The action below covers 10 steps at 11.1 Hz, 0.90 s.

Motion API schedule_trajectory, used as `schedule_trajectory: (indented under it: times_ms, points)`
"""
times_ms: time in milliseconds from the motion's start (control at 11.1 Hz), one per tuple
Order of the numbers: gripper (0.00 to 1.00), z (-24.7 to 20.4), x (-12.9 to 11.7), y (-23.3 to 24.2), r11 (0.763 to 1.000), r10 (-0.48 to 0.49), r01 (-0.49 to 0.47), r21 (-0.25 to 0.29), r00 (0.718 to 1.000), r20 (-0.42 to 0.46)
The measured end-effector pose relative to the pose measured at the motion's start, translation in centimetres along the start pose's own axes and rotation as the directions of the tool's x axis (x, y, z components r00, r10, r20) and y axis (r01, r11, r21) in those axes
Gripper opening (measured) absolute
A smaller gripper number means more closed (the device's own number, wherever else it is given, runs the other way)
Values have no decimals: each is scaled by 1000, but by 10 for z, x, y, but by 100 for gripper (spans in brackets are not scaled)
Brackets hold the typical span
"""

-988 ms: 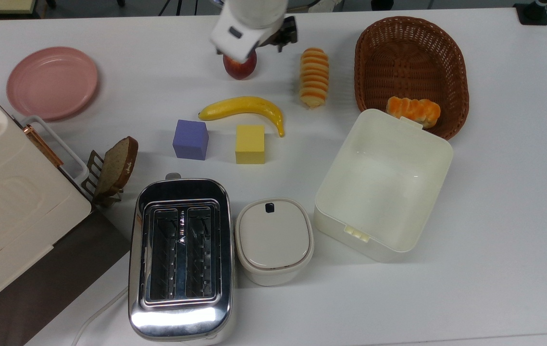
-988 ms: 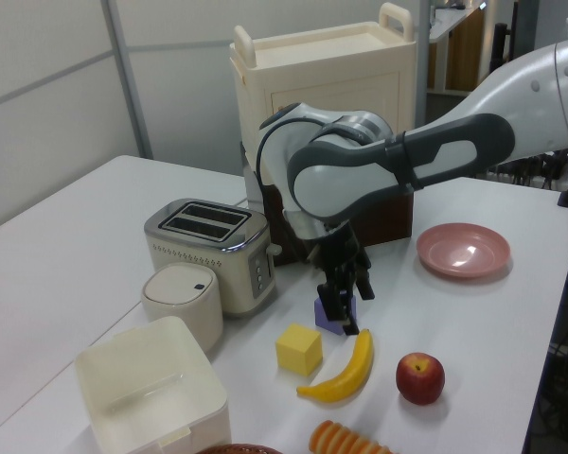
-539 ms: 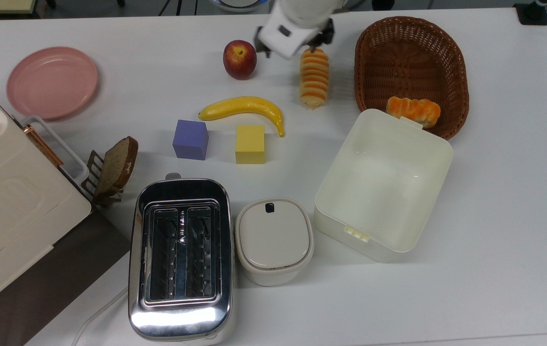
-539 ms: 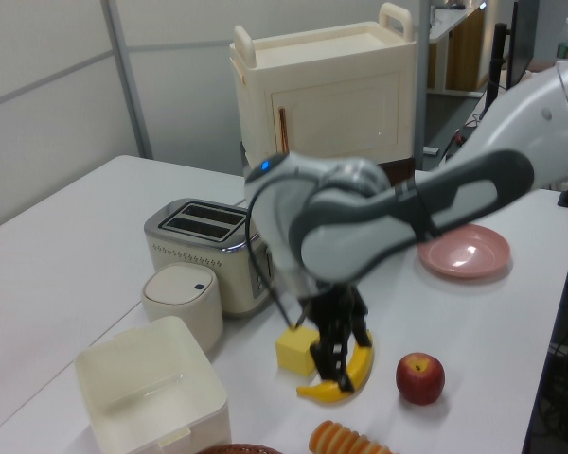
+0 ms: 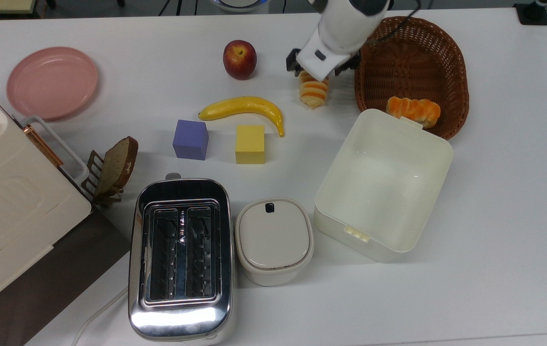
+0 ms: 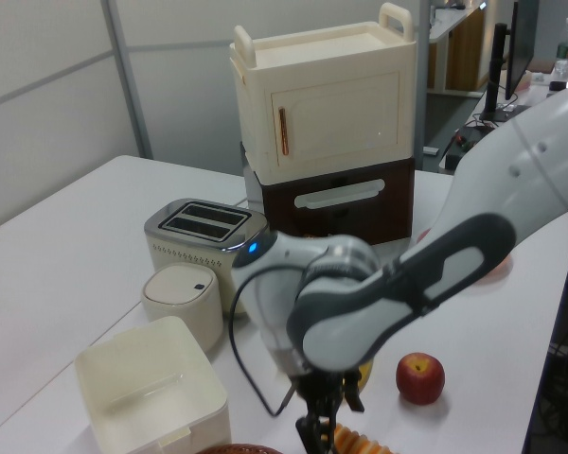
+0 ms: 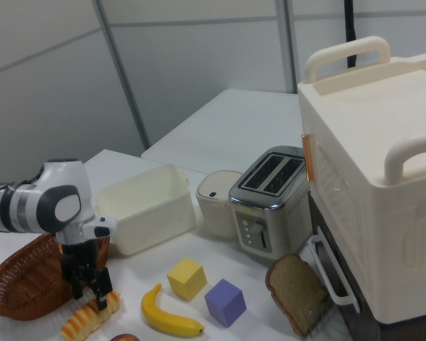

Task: Put the bread in the basket
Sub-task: 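Close the gripper on the striped bread roll and lift it, then carry the bread roll over the wicker basket and lower it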

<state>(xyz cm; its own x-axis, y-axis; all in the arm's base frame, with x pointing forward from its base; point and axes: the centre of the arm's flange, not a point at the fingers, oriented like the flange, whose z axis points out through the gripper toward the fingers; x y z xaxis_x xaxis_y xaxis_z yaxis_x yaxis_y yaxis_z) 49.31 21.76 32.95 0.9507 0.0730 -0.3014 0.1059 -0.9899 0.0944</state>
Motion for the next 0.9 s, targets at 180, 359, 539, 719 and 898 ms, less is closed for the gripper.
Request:
schedule_trajectory:
  times_ms: [180, 359, 539, 719, 898]
  points:
    - [96, 26, 9, -7, 1000, 14, -14, -21, 1000, 23]
    - [84, 34, 12, -8, 999, 16, -15, -30, 999, 33]
    - [53, 32, 14, -5, 999, 19, -18, -31, 999, 27]
    - [25, 23, 14, 10, 999, 3, -2, -35, 999, 33]
    - [19, -8, 11, 32, 1000, -1, 1, -24, 1000, 26]
